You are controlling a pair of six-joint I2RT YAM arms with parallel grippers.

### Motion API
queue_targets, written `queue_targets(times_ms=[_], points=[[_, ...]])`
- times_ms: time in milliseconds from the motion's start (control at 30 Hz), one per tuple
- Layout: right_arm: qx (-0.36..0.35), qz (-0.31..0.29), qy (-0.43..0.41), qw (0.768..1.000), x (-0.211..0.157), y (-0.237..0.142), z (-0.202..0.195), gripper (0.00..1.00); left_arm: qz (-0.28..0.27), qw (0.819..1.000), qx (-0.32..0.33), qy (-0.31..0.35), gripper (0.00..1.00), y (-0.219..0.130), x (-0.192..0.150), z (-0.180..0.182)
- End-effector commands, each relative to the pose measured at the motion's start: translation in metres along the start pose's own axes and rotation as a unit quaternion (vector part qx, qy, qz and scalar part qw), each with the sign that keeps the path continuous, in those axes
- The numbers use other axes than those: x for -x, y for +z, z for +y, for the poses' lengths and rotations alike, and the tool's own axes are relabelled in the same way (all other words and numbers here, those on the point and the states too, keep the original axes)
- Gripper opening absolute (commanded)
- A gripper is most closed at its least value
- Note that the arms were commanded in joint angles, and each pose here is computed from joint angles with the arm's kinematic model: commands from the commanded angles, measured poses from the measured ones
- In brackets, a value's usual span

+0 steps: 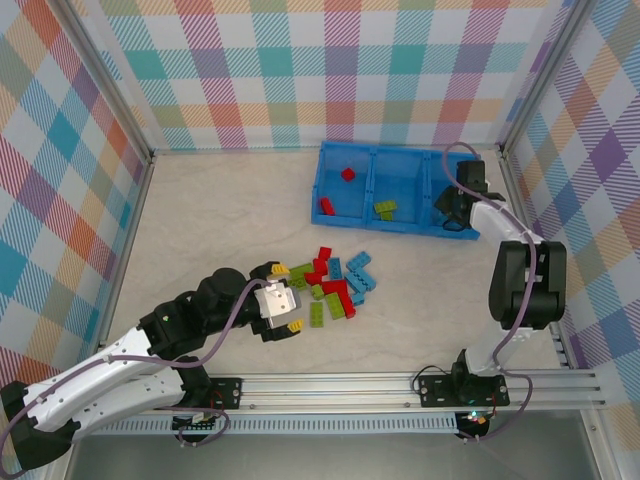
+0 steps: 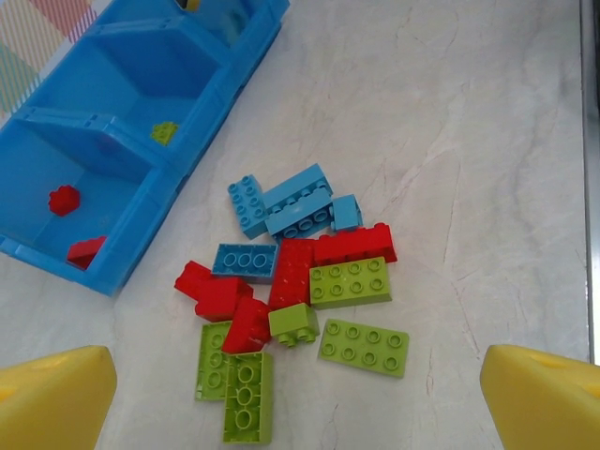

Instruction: Sort the legos into containers by color

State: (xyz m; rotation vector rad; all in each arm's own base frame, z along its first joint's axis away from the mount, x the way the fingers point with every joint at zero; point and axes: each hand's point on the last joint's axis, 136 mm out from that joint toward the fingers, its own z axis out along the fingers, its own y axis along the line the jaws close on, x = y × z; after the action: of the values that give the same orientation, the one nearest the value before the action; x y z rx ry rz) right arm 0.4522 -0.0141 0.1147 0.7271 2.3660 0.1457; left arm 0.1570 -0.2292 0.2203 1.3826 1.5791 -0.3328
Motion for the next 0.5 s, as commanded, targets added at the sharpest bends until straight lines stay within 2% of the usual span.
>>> queue_targets(times_ms=[0, 100, 267, 400, 467], points=[[0.041, -0.035, -0.01, 0.998, 0.022, -0.032, 0.016, 0.59, -0.009, 1.0, 0.016, -0.011, 1.0, -0.004, 0.005, 0.008], [0.066, -0.035, -0.013, 0.997, 0.02, -0.052, 0.022, 0.59, -0.005, 0.999, 0.022, -0.041, 1.0, -0.003, 0.006, 0.013], [0.217, -0.009, -0.03, 0.976, -0.011, -0.117, 0.061, 0.6, 0.014, 0.986, 0.085, -0.142, 1.0, -0.002, 0.005, 0.044], [0.322, 0.043, -0.085, 0.942, -0.066, -0.171, 0.092, 0.63, 0.035, 0.963, 0.145, -0.226, 1.0, -0.01, 0.005, 0.074], [0.348, 0.087, -0.119, 0.926, -0.101, -0.189, 0.101, 0.63, 0.044, 0.937, 0.179, -0.295, 0.99, -0.016, 0.005, 0.087]])
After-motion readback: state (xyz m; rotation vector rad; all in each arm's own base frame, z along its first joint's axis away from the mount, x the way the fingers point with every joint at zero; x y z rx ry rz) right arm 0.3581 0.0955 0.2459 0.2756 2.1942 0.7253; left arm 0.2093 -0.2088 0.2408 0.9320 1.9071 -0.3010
